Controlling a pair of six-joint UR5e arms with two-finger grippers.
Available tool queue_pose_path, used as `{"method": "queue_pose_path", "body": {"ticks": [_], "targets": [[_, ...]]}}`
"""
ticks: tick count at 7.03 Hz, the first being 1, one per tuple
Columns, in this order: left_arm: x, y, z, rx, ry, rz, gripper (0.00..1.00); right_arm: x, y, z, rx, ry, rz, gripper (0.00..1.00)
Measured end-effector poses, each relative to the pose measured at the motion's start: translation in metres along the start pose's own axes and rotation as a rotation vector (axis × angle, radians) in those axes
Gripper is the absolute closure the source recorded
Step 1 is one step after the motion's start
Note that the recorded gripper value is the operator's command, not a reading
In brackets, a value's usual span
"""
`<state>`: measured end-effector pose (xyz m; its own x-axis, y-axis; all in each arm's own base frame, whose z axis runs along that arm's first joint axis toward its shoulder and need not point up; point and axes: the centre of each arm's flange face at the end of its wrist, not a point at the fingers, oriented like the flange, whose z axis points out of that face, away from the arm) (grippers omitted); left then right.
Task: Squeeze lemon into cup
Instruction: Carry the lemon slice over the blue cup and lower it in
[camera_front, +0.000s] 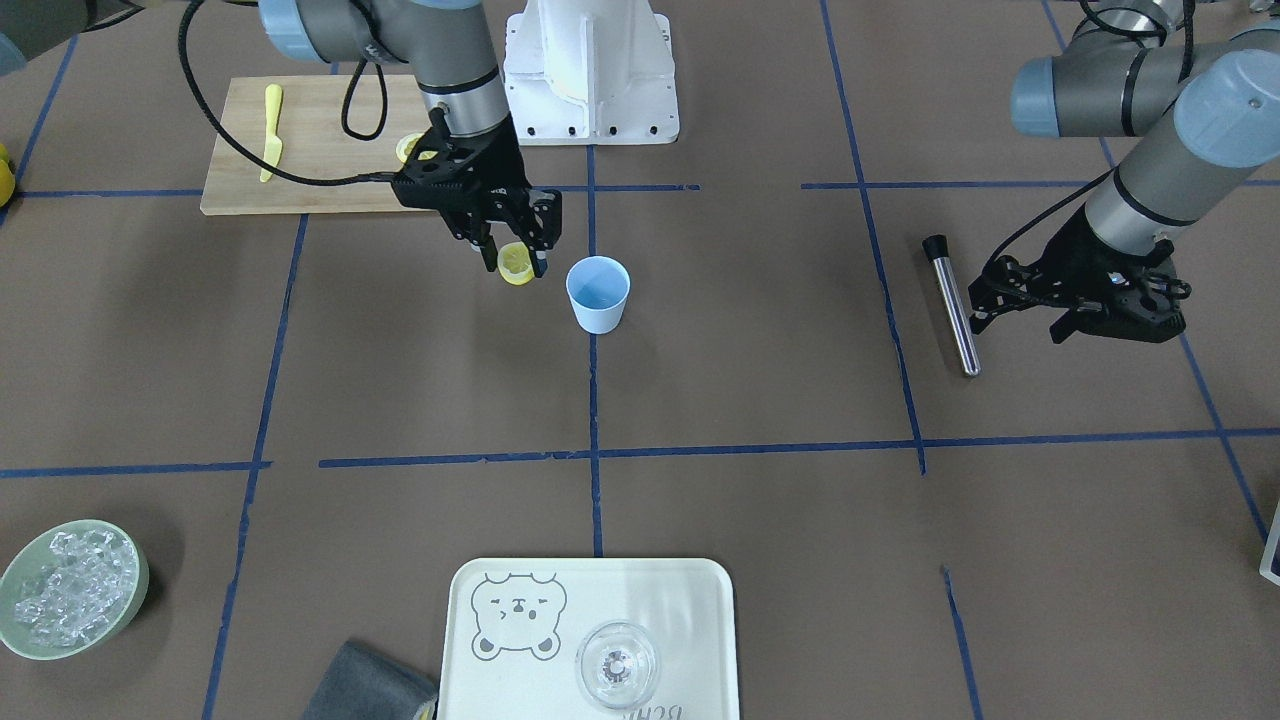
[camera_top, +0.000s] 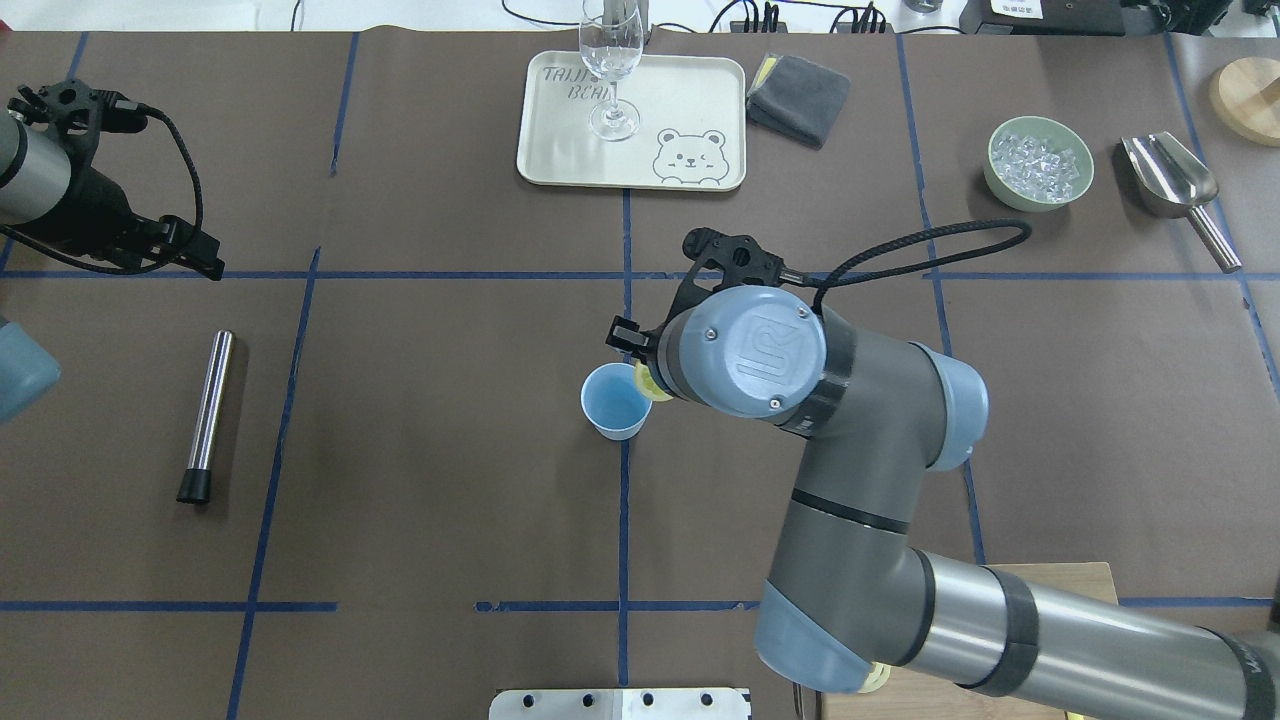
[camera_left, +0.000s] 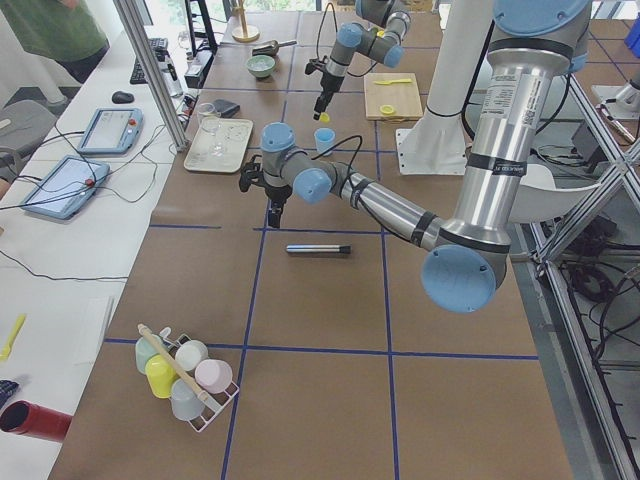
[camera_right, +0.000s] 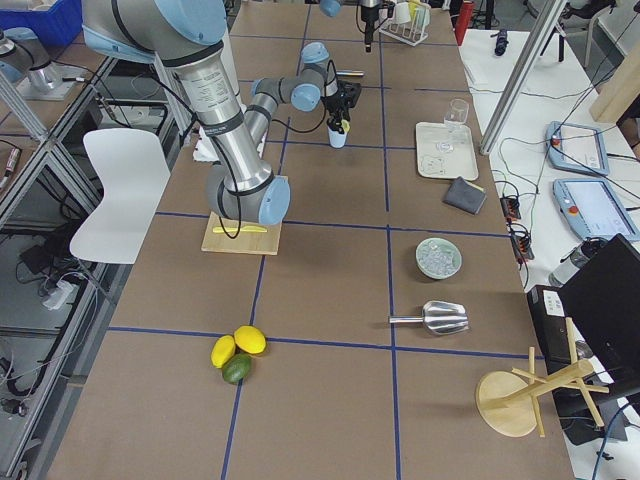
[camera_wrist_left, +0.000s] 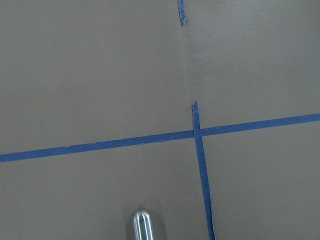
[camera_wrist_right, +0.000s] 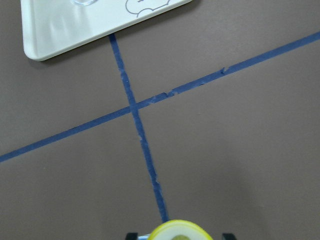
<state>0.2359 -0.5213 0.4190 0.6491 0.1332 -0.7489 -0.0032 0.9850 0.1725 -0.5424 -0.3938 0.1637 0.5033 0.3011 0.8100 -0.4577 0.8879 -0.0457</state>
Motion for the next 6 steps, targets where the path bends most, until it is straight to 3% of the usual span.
{"method": "queue_pose_path", "body": {"ticks": [2,6], "targets": [[0.0,0.0,0.0,-0.001,0.001,0.0,0.0,-0.034,0.002,0.01,0.001,0.016,0.0,0.38],[-0.001,0.0,0.001,-0.002,0.0,-0.001,0.0,-0.037,0.011,0.015,-0.008,0.038,-0.007,0.37]]}}
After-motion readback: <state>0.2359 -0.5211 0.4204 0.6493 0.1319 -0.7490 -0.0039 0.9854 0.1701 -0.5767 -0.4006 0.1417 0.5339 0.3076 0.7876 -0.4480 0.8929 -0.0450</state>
